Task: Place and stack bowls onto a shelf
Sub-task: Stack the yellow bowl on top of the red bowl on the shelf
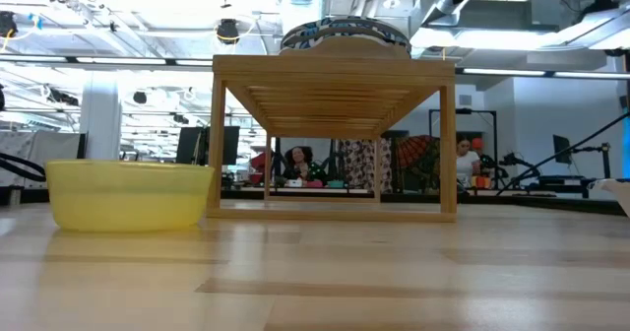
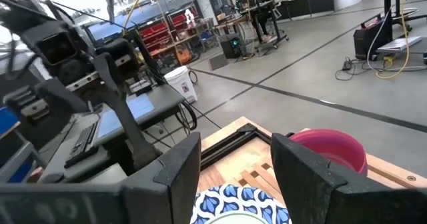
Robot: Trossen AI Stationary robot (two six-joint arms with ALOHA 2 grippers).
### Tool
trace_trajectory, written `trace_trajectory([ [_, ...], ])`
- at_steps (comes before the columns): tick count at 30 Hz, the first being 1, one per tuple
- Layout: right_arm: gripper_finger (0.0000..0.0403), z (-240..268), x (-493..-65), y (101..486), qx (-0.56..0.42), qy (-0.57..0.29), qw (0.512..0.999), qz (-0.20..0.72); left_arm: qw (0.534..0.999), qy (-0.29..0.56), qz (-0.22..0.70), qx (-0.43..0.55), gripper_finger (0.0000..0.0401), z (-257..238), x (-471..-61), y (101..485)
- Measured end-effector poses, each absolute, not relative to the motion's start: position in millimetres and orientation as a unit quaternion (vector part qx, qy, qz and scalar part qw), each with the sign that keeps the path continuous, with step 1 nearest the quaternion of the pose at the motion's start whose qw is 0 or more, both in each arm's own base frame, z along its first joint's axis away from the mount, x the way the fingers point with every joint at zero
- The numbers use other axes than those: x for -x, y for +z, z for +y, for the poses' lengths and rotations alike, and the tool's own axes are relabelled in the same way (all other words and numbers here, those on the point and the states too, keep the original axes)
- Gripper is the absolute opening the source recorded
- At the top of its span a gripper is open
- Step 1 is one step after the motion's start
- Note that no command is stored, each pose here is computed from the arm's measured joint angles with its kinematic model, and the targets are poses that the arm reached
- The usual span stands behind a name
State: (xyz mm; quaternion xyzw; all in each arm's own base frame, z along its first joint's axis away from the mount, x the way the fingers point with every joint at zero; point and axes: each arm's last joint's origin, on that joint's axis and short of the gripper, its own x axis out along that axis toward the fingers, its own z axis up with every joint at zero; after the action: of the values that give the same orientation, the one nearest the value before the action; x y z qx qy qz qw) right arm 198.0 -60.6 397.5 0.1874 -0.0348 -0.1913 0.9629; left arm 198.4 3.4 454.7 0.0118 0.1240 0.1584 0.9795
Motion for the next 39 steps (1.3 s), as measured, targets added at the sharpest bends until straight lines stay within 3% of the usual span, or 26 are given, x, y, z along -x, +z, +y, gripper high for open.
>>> trace_trajectory([
  [9, 0.0207, -60.6, -198.1, 397.5, -0.187, -0.191, 0.963, -0.034, 0.983, 0.149, -0.080, 0.073, 0.0178, 3.3, -146.1, 404.4],
  [19, 0.0207, -60.6, -198.1, 397.5, -0.187, -0.191, 0.963, -0.035, 0.982, 0.147, -0.085, 0.079, 0.0178, 3.4, -140.8, 394.3],
  [22, 0.0207, -60.6, -198.1, 397.5, -0.187, -0.191, 0.963, -0.034, 0.986, 0.122, -0.039, 0.105, 0.0178, 1.8, -142.0, 385.0],
  [26, 0.0207, -60.5, -198.2, 397.5, -0.188, -0.188, 0.963, -0.034, 0.968, 0.113, 0.106, 0.195, 0.0178, -0.4, -143.9, 354.9],
  [32, 0.0207, -60.5, -198.2, 397.4, -0.188, -0.188, 0.963, -0.034, 0.862, 0.197, 0.334, 0.326, 0.0178, -5.3, -153.4, 299.9],
  [39, 0.0207, -60.6, -198.2, 393.7, -0.189, -0.192, 0.963, -0.015, 0.809, 0.194, 0.404, 0.379, 0.0178, -33.9, -187.6, 240.5],
])
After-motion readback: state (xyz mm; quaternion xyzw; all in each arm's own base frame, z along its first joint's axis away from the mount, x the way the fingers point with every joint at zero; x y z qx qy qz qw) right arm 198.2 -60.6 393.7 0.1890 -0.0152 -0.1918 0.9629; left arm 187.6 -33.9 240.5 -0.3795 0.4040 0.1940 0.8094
